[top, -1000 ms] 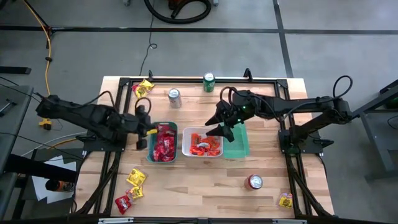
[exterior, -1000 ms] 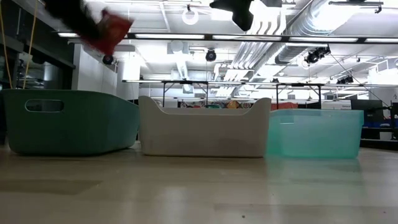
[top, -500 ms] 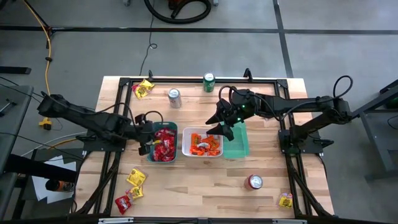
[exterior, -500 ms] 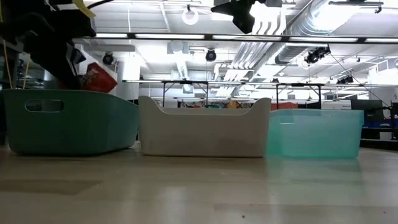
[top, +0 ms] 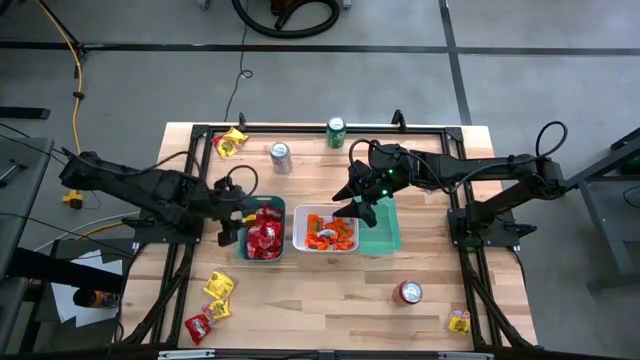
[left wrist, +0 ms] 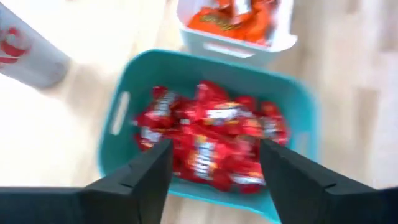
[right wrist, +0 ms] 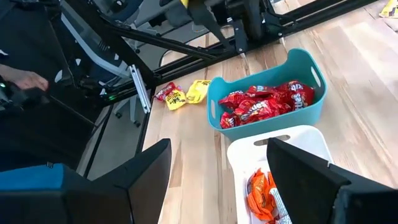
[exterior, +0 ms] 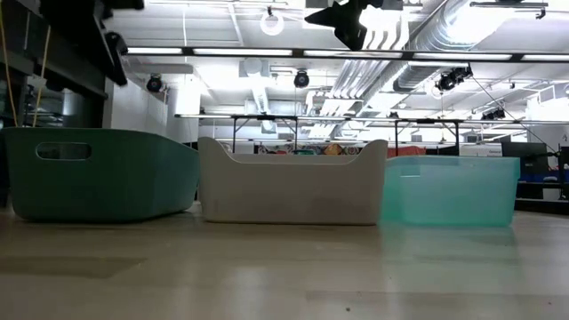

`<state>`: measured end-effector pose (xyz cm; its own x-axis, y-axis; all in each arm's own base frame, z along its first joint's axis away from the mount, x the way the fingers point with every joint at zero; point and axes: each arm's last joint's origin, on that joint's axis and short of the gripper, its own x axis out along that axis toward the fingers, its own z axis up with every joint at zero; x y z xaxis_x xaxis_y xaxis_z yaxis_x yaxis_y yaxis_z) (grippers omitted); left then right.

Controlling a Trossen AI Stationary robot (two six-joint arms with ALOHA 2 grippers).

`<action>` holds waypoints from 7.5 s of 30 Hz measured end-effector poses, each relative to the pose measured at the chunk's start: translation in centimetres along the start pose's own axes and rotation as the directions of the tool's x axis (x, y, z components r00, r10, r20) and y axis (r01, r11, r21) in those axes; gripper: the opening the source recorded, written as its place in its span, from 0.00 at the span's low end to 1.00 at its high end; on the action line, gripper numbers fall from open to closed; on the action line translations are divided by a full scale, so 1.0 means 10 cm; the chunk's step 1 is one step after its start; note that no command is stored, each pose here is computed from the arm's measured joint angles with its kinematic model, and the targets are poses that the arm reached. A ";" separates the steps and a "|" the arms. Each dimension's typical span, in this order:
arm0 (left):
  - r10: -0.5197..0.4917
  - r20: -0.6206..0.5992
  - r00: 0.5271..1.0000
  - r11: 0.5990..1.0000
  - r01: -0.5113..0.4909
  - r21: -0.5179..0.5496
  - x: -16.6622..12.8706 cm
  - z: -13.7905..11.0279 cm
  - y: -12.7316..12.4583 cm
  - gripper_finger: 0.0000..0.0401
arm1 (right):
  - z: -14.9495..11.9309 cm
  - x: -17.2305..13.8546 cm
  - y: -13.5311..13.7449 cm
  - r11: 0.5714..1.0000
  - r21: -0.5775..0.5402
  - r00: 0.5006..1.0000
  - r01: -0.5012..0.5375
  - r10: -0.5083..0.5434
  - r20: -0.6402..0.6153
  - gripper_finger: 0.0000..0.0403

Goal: Sort candy
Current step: Put the red candy into the green bin, then put the yellow candy into the light green bin

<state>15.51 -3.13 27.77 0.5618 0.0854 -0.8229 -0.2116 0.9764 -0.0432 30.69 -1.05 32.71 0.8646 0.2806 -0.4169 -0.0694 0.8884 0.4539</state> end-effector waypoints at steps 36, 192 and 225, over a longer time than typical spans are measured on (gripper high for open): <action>-0.260 -0.757 0.600 0.858 -0.215 -0.466 0.81 -1.26 -2.03 0.62 | -0.05 -0.02 -0.13 0.979 -0.124 0.985 0.162 -0.167 -0.034 0.65; 0.147 0.684 0.714 0.934 0.127 -0.334 -0.16 0.44 0.45 0.59 | -0.81 -1.00 0.05 0.897 0.241 0.906 0.371 -0.407 0.119 0.01; 0.168 0.682 0.712 0.941 0.091 -0.326 -0.16 0.44 0.46 0.59 | -1.24 -0.21 -0.20 0.817 0.313 0.838 0.484 -0.329 -0.436 0.55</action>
<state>17.13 2.08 31.34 0.9100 0.3597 -0.2064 -0.4088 0.8617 -0.3006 22.87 1.07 22.94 0.5304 0.1008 -0.8418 0.5177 0.7478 0.4157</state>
